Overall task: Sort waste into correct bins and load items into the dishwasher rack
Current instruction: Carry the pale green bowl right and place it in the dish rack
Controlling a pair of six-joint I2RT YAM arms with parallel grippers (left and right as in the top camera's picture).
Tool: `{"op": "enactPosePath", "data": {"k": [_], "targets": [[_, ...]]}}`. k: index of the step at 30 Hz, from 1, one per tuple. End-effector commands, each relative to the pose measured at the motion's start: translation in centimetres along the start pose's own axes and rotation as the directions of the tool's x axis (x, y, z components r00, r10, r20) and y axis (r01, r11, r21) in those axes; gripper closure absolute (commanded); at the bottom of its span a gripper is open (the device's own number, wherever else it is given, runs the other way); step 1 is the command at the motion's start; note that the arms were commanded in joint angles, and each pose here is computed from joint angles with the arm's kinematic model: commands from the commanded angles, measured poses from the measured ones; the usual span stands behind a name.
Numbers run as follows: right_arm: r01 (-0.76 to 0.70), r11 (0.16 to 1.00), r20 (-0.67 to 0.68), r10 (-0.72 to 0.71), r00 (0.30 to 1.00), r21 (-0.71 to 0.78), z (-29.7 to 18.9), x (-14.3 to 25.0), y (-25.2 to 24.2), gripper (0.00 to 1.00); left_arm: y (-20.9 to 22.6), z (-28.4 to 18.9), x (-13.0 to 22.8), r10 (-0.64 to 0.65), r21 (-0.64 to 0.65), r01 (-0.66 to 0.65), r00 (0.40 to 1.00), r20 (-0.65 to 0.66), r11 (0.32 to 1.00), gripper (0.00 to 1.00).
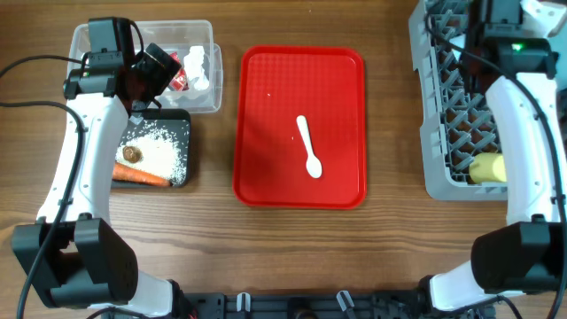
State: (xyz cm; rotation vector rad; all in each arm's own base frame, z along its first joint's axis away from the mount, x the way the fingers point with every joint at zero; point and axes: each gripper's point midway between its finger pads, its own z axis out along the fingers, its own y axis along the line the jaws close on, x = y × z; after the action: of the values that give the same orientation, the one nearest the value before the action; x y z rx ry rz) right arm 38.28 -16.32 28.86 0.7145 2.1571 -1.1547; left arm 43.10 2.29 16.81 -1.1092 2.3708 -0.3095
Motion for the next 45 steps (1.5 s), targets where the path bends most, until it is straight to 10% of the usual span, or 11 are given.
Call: {"op": "enactPosePath", "data": {"k": [1, 17, 45], "targets": [[-0.093, 0.99, 0.032, 0.09, 0.995, 0.104, 1.1, -1.4, -3.6, 0.96, -0.4, -0.6, -0.4, -0.015, 0.02, 0.015, 1.0, 0.01, 1.0, 0.0], [-0.013, 0.99, 0.299, -0.031, 0.954, 0.142, 6.8, -10.9, 1.0, 0.96, -0.4, -0.6, -0.4, -0.015, 0.02, 0.015, 1.0, 0.01, 1.0, 0.0], [0.183, 0.979, 0.341, -0.201, 0.918, 0.084, 13.8, -8.5, 12.4, 0.96, -0.4, -0.6, -0.4, -0.015, 0.02, 0.015, 1.0, 0.01, 1.0, 0.0]]}}
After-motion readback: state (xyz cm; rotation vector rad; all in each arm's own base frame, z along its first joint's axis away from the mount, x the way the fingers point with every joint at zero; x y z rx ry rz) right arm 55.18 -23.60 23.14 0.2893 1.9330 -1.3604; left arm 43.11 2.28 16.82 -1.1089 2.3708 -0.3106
